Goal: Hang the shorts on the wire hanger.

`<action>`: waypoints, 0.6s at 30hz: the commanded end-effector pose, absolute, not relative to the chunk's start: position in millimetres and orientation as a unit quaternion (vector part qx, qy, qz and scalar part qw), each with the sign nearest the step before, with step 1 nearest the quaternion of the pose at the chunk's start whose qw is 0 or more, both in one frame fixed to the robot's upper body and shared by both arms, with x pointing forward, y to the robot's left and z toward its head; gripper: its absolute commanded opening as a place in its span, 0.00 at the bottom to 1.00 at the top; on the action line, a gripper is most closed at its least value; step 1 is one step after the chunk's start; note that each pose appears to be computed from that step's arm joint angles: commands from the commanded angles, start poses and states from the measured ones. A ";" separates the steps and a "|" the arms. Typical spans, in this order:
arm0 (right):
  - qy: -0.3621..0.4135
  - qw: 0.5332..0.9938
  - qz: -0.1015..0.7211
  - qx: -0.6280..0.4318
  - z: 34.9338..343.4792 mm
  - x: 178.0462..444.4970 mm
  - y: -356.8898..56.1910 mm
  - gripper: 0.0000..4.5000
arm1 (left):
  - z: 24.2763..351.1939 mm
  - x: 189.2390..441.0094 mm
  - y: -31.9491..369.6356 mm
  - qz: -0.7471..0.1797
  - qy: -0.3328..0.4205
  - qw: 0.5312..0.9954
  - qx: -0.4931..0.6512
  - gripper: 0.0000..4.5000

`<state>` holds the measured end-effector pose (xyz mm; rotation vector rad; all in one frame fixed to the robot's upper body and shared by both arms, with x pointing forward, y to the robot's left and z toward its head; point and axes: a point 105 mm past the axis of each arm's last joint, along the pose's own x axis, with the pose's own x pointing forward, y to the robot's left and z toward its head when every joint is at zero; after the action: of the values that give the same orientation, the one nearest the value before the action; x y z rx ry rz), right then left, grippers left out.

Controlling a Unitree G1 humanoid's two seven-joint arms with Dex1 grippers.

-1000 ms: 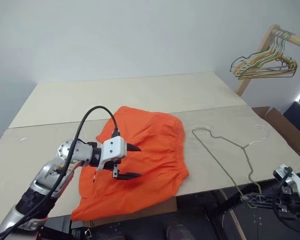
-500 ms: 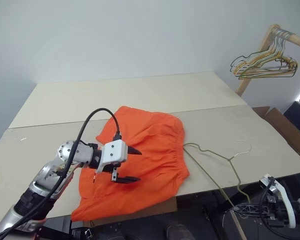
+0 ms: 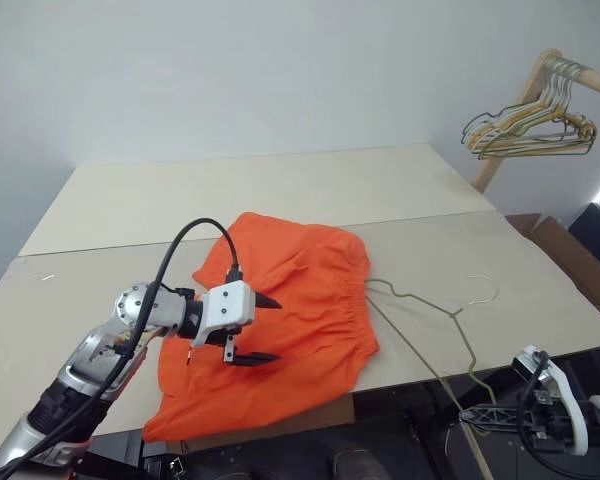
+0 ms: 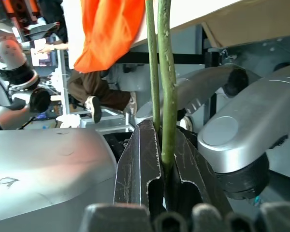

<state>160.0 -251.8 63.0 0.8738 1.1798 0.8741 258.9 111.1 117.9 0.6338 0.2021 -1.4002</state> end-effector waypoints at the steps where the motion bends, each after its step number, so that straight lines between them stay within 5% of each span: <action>1: 0.522 0.650 0.399 0.382 65.9 169.0 -250.4 0.00 | 121.6 259.6 108.3 -0.629 0.077 0.710 0.307 1.00; 9: 0.523 0.664 0.356 0.398 60.5 215.1 -255.7 0.00 | 115.6 260.9 109.7 -0.616 0.083 0.716 0.318 1.00; 18: 0.507 0.634 0.432 0.394 79.0 218.3 -245.9 0.00 | 108.8 260.3 110.9 -0.605 0.088 0.722 0.325 1.00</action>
<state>211.3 -248.3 61.3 0.9131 1.2182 0.9042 260.4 113.9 102.9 0.6916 0.2316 -1.3420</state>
